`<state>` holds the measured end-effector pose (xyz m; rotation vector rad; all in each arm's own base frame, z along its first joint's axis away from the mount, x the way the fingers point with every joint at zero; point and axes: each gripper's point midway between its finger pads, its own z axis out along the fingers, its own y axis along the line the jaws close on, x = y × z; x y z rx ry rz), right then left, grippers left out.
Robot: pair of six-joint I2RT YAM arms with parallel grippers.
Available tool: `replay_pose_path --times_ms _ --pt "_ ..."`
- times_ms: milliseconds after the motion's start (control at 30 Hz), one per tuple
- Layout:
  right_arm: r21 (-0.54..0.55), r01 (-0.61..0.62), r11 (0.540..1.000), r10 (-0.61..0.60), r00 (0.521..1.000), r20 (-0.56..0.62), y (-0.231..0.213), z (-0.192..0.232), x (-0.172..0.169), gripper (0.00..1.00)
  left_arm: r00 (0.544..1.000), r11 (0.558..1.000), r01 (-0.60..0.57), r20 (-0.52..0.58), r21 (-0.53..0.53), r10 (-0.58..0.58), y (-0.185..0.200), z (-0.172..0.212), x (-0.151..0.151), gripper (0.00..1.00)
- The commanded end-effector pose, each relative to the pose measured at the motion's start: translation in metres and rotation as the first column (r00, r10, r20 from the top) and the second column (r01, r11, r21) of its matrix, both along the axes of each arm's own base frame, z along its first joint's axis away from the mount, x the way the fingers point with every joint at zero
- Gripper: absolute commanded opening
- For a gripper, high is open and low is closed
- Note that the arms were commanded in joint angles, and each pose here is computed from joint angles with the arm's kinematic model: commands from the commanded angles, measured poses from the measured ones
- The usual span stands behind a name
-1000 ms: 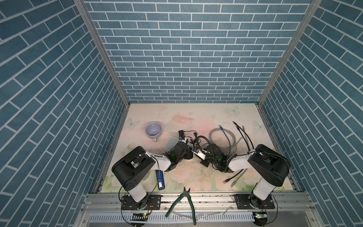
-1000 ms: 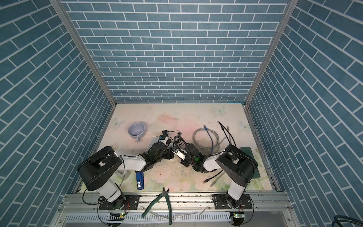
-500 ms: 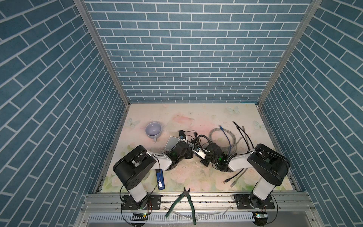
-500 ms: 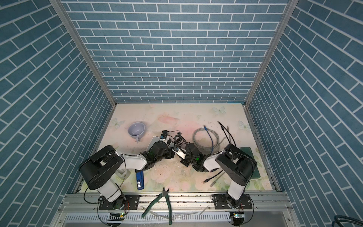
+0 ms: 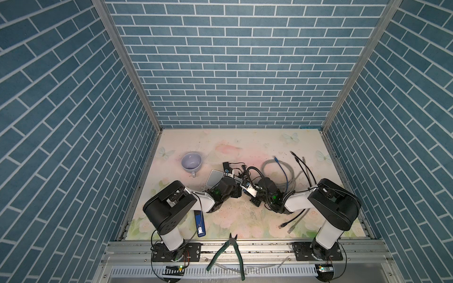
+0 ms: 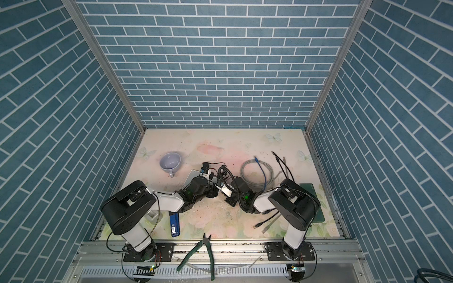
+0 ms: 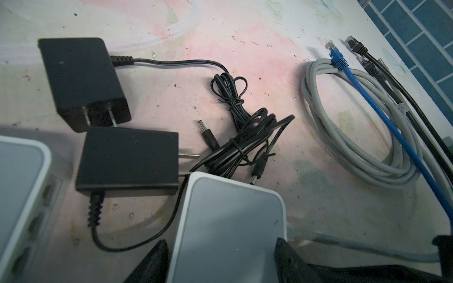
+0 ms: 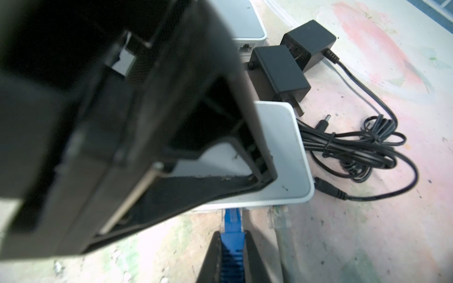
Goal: Insert the plug into the switch port
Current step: 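Push the blue plug into the switch port with the right gripper, then open and lift the right gripper while the left releases the switch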
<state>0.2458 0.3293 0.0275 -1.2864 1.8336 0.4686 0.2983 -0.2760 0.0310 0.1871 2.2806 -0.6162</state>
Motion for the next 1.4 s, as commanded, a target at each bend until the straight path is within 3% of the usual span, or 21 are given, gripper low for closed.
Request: replay_pose_path --times_ms 0,233,300,633,800,867,1133,1367 --pt "0.278 -0.173 0.945 0.12 0.973 0.198 0.062 0.091 -0.003 0.0 0.881 0.885 0.423 -0.141 -0.193 -0.452 -0.078 0.008 -0.102 0.7" --pt "0.136 -0.111 0.984 0.082 0.976 0.202 0.031 0.065 -0.004 0.0 0.909 0.917 0.382 -0.129 -0.113 -0.395 -0.066 0.01 -0.088 0.79" --pt "0.111 -0.083 0.99 0.058 0.976 0.212 0.023 0.06 -0.002 0.0 0.918 0.924 0.364 -0.121 -0.115 -0.377 -0.063 0.013 -0.083 0.99" --pt "0.032 -0.029 0.999 0.021 0.973 0.228 0.0 0.046 0.009 0.0 0.955 0.955 0.275 -0.081 -0.111 -0.285 -0.044 0.033 -0.058 0.99" --pt "0.018 -0.012 1.0 0.008 0.976 0.218 -0.007 0.042 0.015 0.0 0.986 0.988 0.157 -0.055 -0.009 -0.158 -0.013 0.043 -0.044 1.0" --pt "0.003 -0.009 1.0 0.008 0.977 0.211 -0.009 0.039 0.017 0.04 0.995 0.993 0.099 -0.028 0.062 -0.097 0.002 0.052 -0.036 1.0" --pt "-0.052 -0.003 0.999 0.011 0.987 0.163 -0.014 0.025 0.024 0.11 0.998 0.97 -0.044 0.044 0.241 0.034 0.041 0.071 -0.019 1.0" --pt "-0.13 -0.004 0.992 0.019 0.994 0.111 -0.018 0.011 0.028 0.16 0.995 0.969 -0.08 0.078 0.232 0.064 0.05 0.078 -0.02 1.0"
